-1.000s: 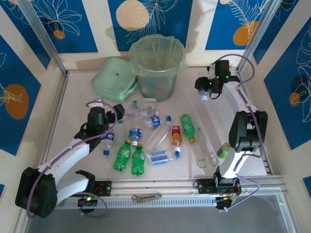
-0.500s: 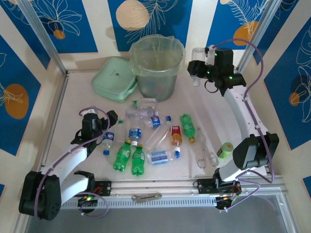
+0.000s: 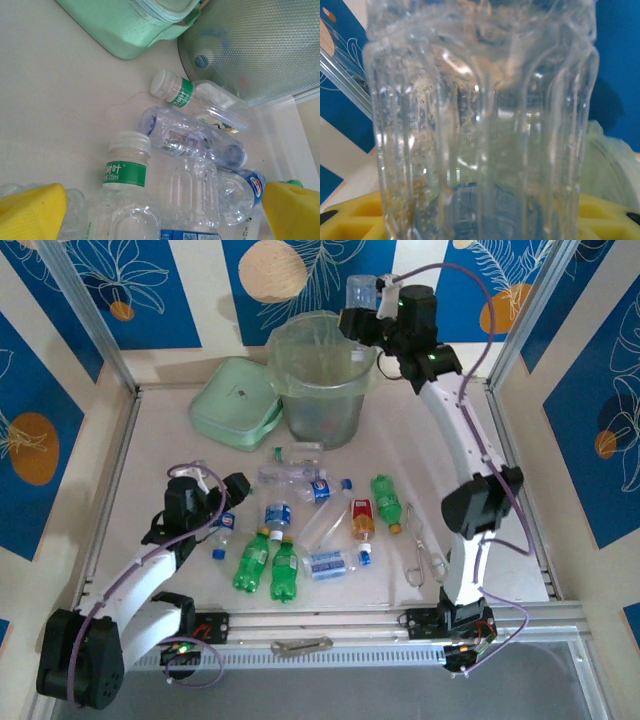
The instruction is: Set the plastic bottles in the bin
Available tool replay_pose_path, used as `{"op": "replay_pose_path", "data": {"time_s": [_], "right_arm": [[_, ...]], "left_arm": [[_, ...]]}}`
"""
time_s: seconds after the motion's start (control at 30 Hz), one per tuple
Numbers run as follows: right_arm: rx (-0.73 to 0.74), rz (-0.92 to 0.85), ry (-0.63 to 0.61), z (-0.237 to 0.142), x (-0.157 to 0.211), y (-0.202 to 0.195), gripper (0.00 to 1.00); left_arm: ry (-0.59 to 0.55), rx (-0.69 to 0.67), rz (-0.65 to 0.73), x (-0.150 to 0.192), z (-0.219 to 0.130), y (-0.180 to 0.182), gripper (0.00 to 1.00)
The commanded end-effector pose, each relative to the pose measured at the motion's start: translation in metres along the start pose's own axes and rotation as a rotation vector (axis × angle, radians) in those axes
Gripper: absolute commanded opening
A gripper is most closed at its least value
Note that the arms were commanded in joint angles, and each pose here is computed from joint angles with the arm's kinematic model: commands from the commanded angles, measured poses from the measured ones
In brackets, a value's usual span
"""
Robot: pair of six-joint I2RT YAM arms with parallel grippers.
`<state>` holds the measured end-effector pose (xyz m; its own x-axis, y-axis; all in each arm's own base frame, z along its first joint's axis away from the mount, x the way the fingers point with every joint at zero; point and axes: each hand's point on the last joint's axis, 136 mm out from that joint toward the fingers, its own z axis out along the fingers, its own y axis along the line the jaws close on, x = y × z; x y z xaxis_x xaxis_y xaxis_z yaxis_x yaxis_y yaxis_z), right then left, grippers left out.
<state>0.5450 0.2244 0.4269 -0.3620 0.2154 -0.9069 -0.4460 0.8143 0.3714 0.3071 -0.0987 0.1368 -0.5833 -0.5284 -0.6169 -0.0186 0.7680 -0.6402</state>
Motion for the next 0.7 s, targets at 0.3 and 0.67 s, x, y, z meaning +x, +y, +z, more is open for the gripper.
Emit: {"op": "replay_pose_path", "data": {"time_s": [0.3, 0.67], "right_arm": [[-0.016, 0.03, 0.093, 0.079, 0.049, -0.008, 0.5], [-0.035, 0.028, 0.151, 0.09, 0.075, -0.008, 0.71]], "left_arm": [[0.029, -0.015, 0.051, 0.009, -0.015, 0.004, 1.0], [0.049, 0.009, 0.013, 0.014, -0.007, 0.003, 1.0]]}}
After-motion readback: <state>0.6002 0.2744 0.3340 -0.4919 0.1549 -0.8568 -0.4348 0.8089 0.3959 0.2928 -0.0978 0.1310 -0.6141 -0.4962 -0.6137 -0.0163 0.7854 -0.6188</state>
